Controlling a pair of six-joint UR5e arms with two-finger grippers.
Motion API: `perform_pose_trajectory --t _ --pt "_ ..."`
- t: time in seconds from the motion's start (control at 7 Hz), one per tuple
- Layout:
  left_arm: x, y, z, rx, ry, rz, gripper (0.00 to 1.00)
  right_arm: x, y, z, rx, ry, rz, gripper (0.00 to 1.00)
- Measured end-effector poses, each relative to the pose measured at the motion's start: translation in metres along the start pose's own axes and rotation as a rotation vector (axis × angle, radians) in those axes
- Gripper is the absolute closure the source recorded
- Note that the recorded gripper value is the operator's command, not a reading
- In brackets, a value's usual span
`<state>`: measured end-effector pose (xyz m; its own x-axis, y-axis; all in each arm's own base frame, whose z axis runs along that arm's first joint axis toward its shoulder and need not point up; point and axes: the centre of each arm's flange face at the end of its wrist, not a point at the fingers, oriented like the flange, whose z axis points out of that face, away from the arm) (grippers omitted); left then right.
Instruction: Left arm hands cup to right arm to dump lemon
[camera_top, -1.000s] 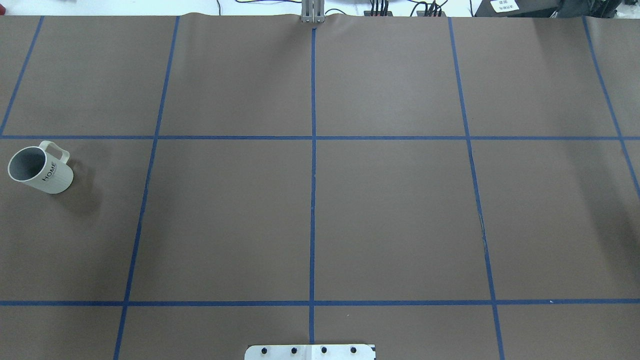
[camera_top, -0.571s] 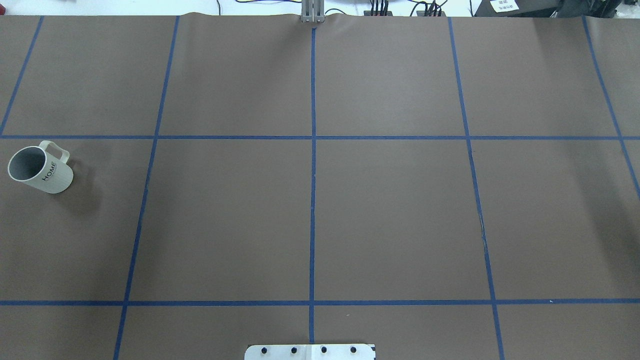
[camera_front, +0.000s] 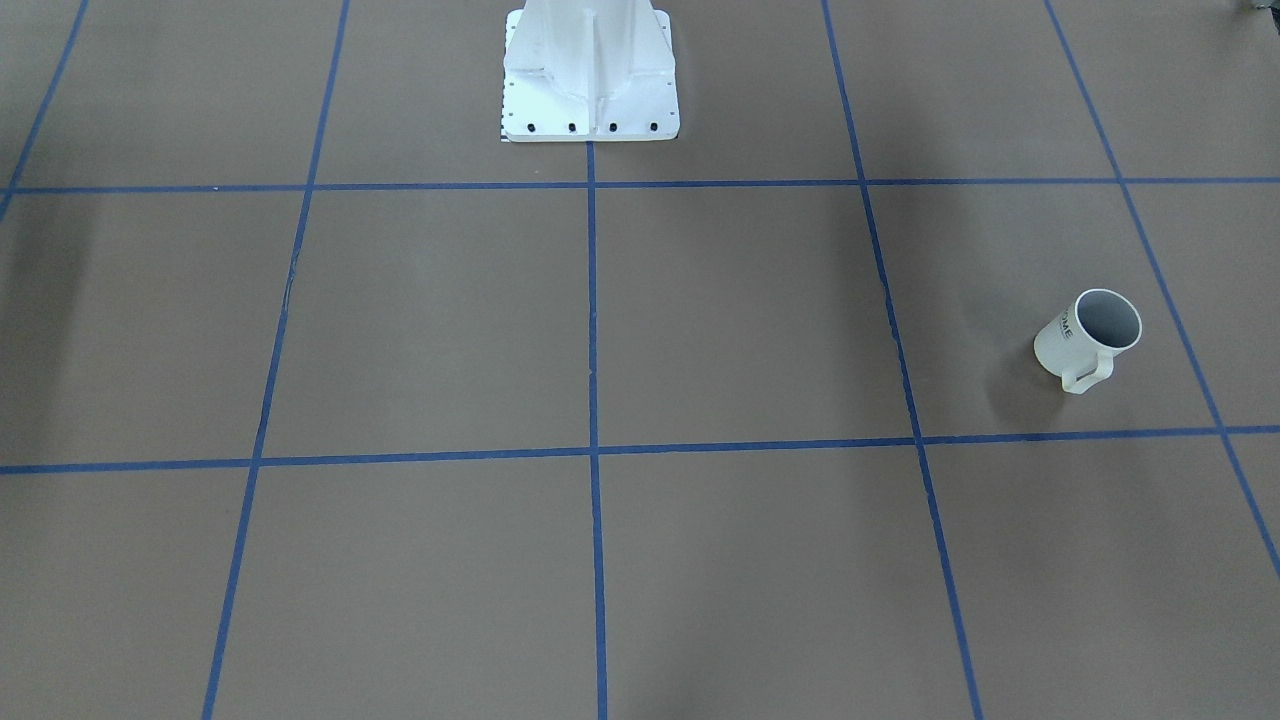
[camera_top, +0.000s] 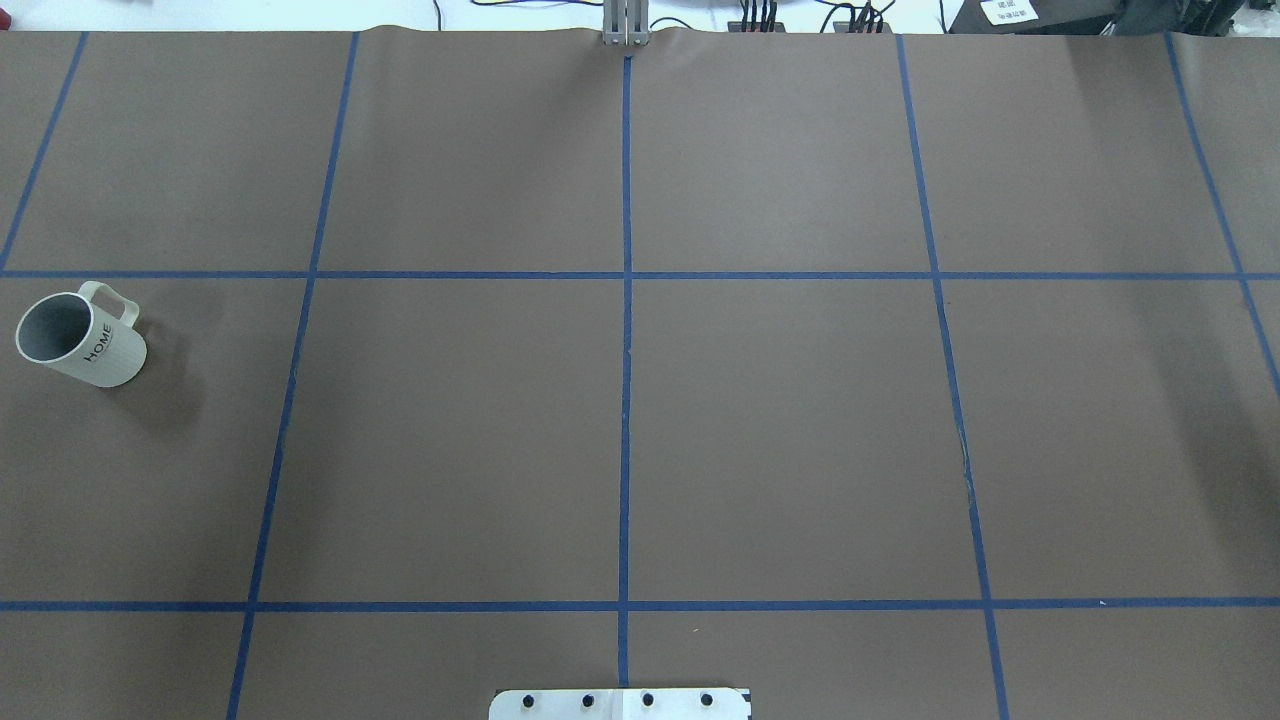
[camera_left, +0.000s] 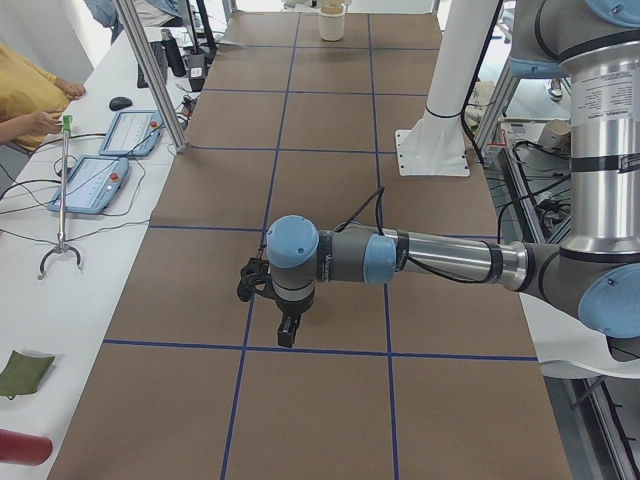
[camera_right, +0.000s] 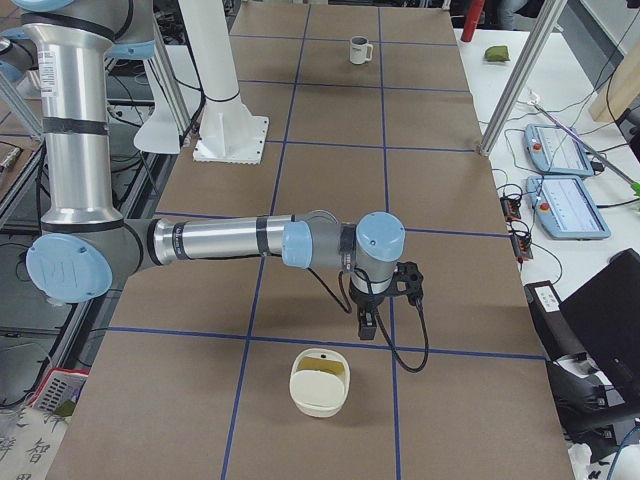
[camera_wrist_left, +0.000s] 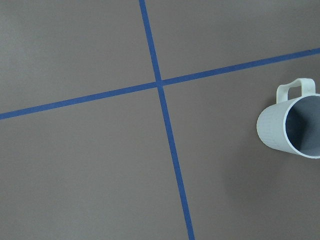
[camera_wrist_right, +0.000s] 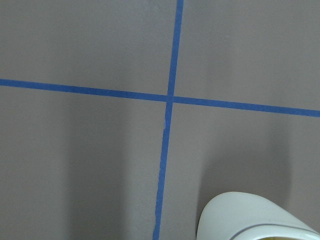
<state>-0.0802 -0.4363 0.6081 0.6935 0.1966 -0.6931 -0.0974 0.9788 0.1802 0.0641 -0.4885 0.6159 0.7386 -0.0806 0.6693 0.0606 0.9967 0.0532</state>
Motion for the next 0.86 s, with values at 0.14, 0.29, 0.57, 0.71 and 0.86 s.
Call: perform_pose_trajectory --t 0.14,0.29,0.57,0.71,0.86 --pt "-0.0024 0.0021 0.0027 -0.006 0.001 -0.006 0.0 0.0001 0.0001 0.0001 0.0 0.0 0.0 0.0" --pt "-0.0036 0.003 0.0042 -0.009 0.001 -0.01 0.0 -0.0001 0.0 -0.0002 0.0 0.0 0.001 0.0" --pt "-0.0043 0.0035 0.0053 -0.011 0.002 -0.012 0.0 -0.0007 -0.0002 -0.0008 0.002 0.0 0.0 0.0" --pt "-0.0046 0.004 0.0058 -0.012 0.002 -0.013 0.0 -0.0005 0.0001 -0.0005 0.001 0.0 0.001 0.0" --pt "-0.0048 0.0045 0.0061 -0.012 0.002 -0.013 0.0 0.0001 0.0007 0.0 0.0 0.001 0.002 0.0"
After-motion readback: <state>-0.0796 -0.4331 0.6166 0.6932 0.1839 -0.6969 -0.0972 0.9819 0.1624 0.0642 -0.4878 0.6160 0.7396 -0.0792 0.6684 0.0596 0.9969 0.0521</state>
